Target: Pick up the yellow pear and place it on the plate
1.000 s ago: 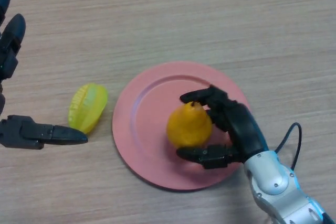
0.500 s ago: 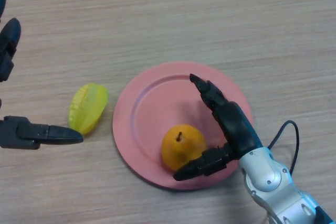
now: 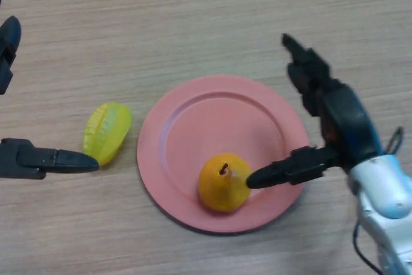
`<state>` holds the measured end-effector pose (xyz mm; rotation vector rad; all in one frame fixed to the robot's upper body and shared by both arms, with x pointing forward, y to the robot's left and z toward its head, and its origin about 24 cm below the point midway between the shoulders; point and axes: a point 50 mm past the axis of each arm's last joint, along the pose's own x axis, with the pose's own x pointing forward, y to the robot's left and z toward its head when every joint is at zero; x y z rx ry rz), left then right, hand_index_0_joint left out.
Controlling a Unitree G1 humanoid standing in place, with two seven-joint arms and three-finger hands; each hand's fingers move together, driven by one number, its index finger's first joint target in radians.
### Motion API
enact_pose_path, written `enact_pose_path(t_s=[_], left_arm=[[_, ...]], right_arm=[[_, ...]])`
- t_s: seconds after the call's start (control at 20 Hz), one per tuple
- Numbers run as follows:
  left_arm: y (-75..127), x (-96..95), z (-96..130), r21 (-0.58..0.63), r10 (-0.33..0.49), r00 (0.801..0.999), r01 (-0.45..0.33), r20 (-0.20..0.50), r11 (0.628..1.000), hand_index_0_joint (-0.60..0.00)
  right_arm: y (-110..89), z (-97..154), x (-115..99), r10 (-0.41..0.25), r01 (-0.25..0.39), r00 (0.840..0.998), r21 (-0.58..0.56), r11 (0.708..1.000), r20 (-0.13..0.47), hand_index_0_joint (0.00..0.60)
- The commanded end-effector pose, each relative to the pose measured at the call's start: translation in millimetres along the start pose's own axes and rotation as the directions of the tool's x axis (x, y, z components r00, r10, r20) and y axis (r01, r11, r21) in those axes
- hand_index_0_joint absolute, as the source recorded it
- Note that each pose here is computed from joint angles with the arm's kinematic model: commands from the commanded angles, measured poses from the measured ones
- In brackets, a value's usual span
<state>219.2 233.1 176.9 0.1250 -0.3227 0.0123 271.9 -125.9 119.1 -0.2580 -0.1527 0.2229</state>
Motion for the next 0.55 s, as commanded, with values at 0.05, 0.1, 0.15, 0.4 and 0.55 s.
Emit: enact_pose_path(t_s=[0.05, 0.1, 0.15, 0.4, 0.55], left_arm=[[6, 1.5, 36, 0.102, -0.003, 0.975, -0.020, 0.223, 0.995, 0.000], [7, 1.7, 35, 0.100, -0.004, 0.975, -0.019, 0.223, 0.995, 0.000], [7, 1.8, 35, 0.092, -0.004, 0.974, -0.018, 0.227, 0.996, 0.000], [6, 1.7, 33, 0.088, -0.029, 0.974, 0.009, 0.226, 0.996, 0.000], [4, 0.3, 30, 0.093, -0.074, 0.979, 0.057, 0.189, 0.994, 0.000]], right_arm=[[-19.6, 38, -7, -0.048, 0.042, 0.978, 0.030, 0.999, 0.204, 0.000], [-22.6, 40, -11, -0.034, 0.030, 0.979, 0.023, 0.999, 0.202, 0.000], [-28.4, 40, -18, -0.014, 0.015, 0.981, -0.001, 1.000, 0.194, 0.000], [-38.0, 49, -43, 0.000, -0.008, 0.987, 0.049, 0.999, 0.162, 0.000], [-45.2, 56, -52, -0.013, 0.018, 0.988, -0.032, 0.999, 0.152, 0.000]])
